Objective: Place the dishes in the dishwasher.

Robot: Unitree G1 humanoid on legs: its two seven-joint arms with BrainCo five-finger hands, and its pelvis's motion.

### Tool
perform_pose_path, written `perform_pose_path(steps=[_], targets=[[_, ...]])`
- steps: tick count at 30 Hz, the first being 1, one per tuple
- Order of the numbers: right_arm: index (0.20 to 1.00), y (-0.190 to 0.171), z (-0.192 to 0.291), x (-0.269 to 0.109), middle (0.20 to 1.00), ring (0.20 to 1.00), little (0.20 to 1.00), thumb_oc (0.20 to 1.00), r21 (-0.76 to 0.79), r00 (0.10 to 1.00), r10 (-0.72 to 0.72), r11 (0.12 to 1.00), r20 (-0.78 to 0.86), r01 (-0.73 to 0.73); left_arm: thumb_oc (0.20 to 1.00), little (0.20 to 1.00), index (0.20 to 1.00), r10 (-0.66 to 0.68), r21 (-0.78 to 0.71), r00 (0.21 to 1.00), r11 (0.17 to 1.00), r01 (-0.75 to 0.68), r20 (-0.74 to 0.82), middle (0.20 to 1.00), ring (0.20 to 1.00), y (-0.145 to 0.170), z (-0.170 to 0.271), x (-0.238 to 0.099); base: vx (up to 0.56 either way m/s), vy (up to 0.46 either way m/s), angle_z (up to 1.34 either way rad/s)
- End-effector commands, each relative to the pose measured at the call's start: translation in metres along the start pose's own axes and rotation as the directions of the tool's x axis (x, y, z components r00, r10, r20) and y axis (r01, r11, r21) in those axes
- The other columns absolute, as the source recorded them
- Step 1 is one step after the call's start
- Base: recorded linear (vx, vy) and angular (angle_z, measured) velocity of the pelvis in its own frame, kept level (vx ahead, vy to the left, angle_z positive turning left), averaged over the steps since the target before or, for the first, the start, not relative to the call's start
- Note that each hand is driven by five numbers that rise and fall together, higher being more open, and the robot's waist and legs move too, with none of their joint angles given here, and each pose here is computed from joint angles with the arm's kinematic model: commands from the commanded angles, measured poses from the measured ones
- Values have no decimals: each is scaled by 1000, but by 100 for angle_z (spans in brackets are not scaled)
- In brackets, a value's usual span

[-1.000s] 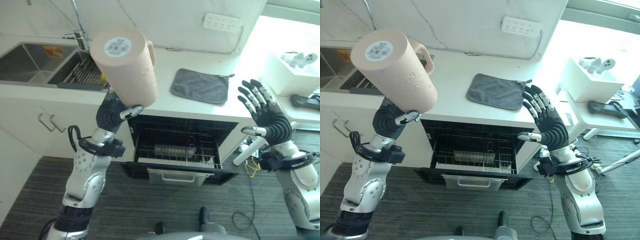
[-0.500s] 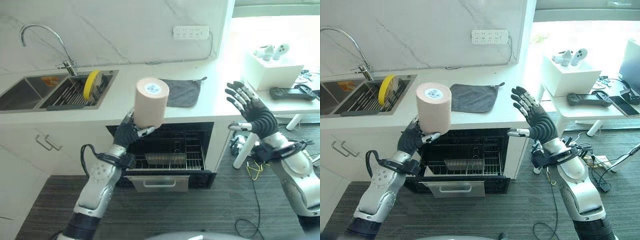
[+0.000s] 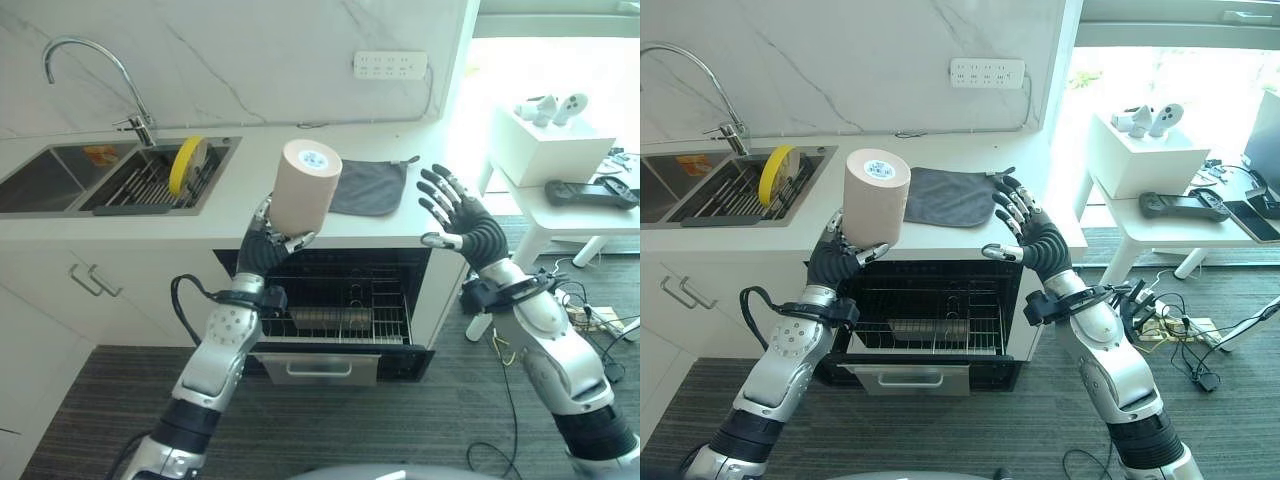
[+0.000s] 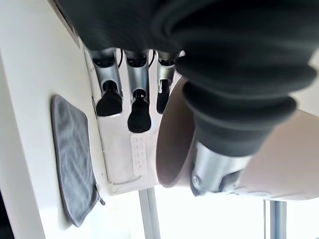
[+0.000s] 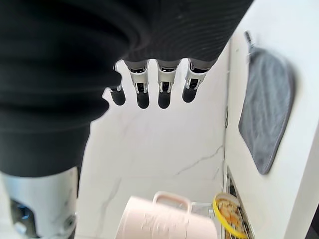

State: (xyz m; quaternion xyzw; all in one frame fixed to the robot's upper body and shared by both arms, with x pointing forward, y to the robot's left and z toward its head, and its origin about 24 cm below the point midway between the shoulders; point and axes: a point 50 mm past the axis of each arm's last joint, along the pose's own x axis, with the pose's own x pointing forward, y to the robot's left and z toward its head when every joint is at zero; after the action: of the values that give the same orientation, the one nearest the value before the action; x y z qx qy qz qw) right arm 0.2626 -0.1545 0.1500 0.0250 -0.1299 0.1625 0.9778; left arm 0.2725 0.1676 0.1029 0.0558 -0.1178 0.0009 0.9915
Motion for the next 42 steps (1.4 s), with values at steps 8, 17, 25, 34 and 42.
perform_pose_path(steps=[8,17,25,34,42], targets=[[1000,21,16,24,1000,1000,1000,1000,72,997,24,997,78,-30,200,200,200,37,126,974,990,-67,223,200,200,-11,37,29,3,1,1],[1000,33,15,36,1000,1000,1000,1000,44,997,67,997,43,-69,200,200,200,-21,215,969,976,-34,246,200,200,-22,43,32,0,0,0],[1000,42,17,47,1000,1000,1000,1000,55,997,71,996,30,-73,200,200,200,-93,255,964,966,27,248,200,200,-35,44,33,-7,0,4],[1000,51,18,52,1000,1000,1000,1000,77,995,94,992,26,-96,200,200,200,-139,248,963,965,81,229,200,200,-47,42,32,0,1,0],[1000,53,21,55,1000,1000,1000,1000,91,994,98,991,38,-101,200,200,200,-177,248,958,961,119,225,200,200,-54,44,32,0,0,0]])
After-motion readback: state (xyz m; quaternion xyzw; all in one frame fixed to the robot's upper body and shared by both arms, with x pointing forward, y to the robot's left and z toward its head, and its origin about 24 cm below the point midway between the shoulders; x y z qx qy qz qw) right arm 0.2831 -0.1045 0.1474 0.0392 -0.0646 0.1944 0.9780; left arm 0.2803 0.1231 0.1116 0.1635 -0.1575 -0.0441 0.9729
